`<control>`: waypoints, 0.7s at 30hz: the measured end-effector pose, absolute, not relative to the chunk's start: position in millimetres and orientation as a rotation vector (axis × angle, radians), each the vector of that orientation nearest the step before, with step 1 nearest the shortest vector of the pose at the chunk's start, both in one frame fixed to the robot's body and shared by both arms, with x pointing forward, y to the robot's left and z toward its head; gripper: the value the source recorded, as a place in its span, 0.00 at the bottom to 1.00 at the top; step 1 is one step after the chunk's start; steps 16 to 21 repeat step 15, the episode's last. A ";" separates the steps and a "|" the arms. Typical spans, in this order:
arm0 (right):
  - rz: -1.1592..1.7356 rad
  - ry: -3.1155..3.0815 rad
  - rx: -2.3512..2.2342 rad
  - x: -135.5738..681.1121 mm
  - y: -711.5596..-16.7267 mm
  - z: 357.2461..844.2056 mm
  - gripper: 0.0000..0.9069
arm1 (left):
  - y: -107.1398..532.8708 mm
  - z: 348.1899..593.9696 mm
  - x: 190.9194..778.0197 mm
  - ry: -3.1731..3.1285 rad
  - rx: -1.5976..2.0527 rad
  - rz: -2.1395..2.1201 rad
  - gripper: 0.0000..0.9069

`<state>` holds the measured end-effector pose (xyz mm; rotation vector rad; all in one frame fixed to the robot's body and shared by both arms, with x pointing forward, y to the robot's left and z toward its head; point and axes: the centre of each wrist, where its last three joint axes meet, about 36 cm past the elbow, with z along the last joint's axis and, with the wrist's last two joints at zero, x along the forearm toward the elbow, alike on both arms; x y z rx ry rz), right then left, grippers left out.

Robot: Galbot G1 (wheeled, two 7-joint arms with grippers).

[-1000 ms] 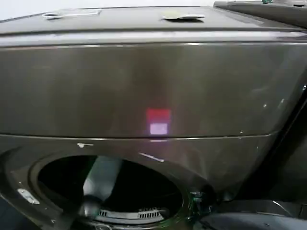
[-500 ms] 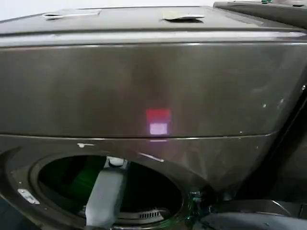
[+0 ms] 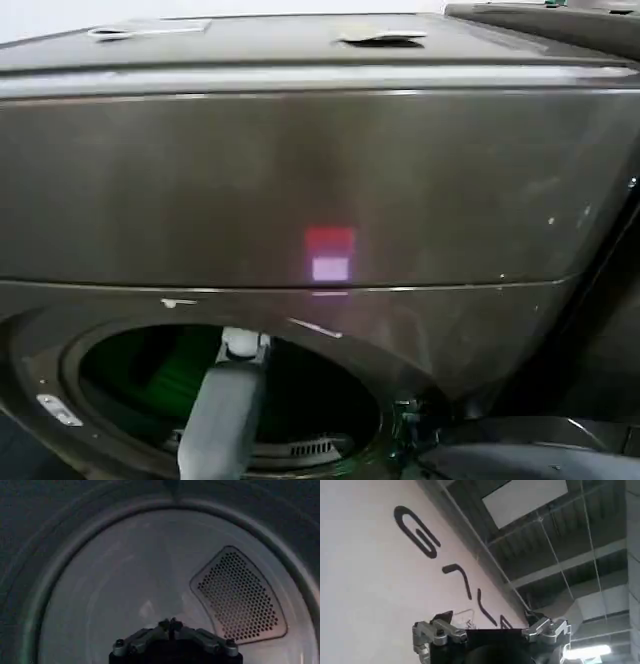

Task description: Grasp the clothes from the dryer.

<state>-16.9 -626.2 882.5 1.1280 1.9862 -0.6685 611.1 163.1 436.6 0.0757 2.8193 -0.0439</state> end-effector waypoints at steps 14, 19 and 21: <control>-0.686 1.993 1.128 -16.6 -625.7 885.0 1.00 | 164.1 435.5 609.2 2.832 0.064 -0.051 0.00; -0.689 1.993 1.126 -16.4 -625.2 886.0 1.00 | 164.6 436.0 609.2 2.832 0.062 -0.053 0.00; -0.689 1.993 1.126 -16.4 -625.2 886.0 1.00 | 164.6 436.0 609.2 2.832 0.062 -0.053 0.00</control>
